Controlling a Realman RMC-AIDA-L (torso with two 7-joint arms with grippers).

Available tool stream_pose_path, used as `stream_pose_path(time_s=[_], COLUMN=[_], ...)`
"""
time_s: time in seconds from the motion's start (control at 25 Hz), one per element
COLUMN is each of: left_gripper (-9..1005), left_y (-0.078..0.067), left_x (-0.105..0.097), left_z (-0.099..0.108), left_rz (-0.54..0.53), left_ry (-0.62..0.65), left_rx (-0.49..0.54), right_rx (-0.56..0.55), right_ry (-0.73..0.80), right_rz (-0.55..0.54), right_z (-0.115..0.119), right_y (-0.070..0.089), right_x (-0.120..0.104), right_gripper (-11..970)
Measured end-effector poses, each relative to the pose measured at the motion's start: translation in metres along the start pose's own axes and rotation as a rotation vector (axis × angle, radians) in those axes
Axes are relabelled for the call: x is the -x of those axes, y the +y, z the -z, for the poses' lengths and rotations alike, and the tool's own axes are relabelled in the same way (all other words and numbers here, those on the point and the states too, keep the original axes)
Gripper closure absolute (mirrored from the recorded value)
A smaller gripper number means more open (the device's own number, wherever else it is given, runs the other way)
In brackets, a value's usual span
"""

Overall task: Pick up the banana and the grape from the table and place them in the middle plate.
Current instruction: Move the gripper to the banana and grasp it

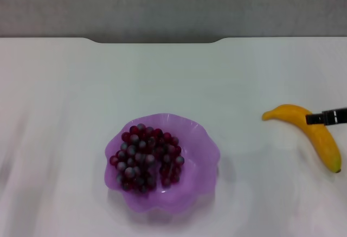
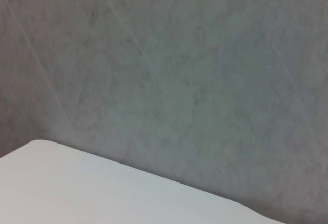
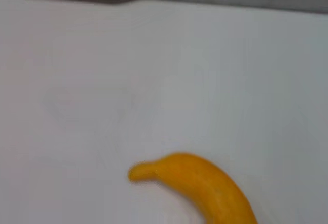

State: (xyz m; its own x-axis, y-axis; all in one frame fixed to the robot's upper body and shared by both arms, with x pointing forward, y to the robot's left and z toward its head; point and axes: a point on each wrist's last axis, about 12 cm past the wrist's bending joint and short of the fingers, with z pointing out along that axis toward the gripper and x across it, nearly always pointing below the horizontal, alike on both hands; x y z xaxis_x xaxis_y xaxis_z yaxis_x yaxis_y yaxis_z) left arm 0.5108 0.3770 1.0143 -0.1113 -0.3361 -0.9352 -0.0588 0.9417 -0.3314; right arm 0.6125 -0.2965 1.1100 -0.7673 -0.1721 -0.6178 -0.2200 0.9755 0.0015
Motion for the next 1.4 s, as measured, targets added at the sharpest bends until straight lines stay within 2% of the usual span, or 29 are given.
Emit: stream_pose_path(time_s=[0.4,0.88,1.4], left_gripper=[104,106,110], left_y=[0.0,-0.003,-0.004], left_x=[0.0,0.001,0.0], left_z=[0.0,-0.003,-0.003], left_rz=[0.004,0.002,0.003], left_ry=[-0.003,-0.003,-0.001], left_rx=[0.0,-0.007,-0.01], right_rx=[-0.024,-0.058,-0.066], right_ry=[0.079,0.102,0.103], right_rz=[0.024,0.028,0.034], right_z=[-0.024,-0.033,-0.043], right_y=[-0.001,-0.007,-0.003], right_x=[-0.01,-0.02,-0.027], right_gripper=[53,53,52])
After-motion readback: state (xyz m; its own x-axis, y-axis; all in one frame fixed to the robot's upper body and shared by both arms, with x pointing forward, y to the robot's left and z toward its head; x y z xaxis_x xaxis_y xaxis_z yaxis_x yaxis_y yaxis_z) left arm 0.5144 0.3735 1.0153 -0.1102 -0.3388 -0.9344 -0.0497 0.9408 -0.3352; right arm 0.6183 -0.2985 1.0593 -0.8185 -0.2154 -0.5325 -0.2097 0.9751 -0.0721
